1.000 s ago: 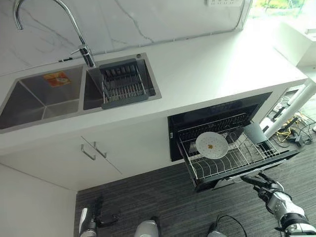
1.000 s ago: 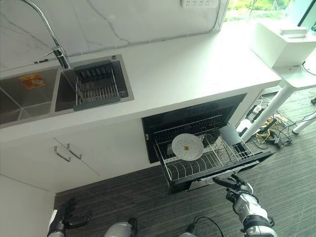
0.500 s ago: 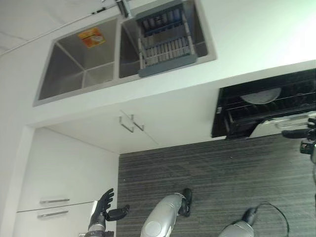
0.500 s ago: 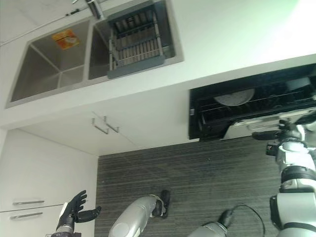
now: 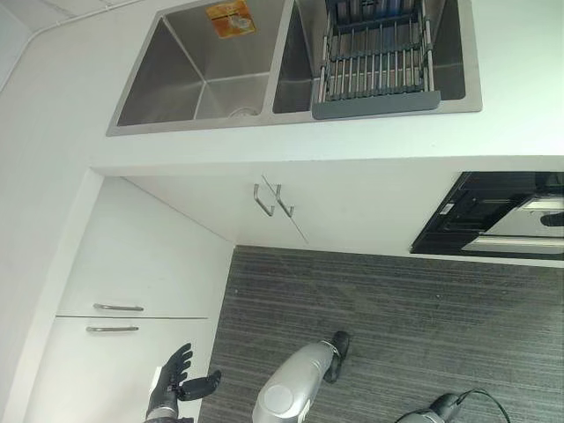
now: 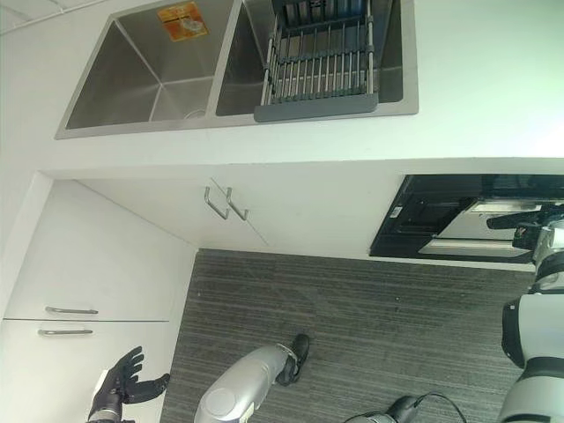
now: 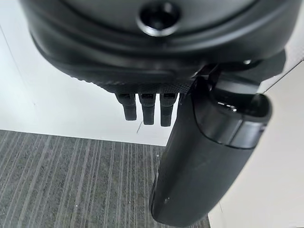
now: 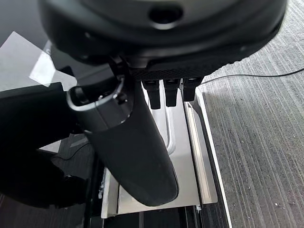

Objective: Place the dishes in the dishwasher.

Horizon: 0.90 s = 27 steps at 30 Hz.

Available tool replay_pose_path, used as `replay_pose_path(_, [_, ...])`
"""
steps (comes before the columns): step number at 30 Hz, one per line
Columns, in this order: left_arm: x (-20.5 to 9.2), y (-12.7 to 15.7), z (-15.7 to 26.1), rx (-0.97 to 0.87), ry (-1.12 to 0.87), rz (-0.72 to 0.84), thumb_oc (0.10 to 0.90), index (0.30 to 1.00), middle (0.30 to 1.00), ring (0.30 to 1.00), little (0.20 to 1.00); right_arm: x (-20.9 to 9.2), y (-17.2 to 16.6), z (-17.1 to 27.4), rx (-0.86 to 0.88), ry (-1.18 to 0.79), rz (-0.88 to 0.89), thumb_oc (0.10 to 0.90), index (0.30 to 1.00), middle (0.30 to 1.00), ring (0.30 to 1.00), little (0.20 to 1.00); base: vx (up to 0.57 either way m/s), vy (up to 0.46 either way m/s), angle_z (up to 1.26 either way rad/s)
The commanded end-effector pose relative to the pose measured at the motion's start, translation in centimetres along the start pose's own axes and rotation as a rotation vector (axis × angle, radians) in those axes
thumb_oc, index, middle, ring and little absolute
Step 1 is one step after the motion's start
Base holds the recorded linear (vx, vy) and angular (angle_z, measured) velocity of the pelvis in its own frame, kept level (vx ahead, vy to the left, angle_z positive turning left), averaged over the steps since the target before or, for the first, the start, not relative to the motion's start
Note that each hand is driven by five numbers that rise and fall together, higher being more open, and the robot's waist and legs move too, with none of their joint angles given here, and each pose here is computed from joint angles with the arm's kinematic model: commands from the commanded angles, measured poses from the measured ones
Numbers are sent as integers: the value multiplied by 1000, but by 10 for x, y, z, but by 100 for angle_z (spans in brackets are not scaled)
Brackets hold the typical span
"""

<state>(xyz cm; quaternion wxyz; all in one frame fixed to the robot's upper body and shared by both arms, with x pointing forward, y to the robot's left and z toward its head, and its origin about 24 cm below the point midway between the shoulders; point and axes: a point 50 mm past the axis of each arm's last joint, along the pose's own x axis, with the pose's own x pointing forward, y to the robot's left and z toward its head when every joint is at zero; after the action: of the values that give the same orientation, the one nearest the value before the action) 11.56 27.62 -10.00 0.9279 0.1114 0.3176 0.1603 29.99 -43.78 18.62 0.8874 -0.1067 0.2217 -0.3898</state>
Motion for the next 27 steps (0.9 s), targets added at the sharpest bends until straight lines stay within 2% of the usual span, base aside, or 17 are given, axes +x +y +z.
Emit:
replay_pose_path(1, [1,51,21,83,-89,80,800,900,900,900,900,-56,1,135,27,-670,92,800,900,900,900,900,14,-116,4])
replay_pose_path(8, [3,62,38,110,-139,78,800,900,900,900,900,-24,33,57,-72,-384,393,800,900,900,900,900,-35,-150,-4])
replay_pose_path(12, [6,68,51,125,-192,83,800,900,900,900,900,-17,62,-3,-40,-288,528,800,900,900,900,900,-158,-155,-1])
replay_pose_path(18, [7,72,57,55,-196,88,800,900,900,900,900,-38,112,-82,-15,-227,661,800,900,900,900,900,-113,-167,-12])
replay_pose_path(23, [6,54,38,-73,-122,-100,800,900,900,900,900,-60,133,-144,100,-148,722,800,900,900,900,900,-103,-127,-37])
replay_pose_path(27, [7,44,40,-119,-130,-182,800,900,900,900,900,-68,135,-167,104,-123,752,800,900,900,900,900,-83,-61,-33])
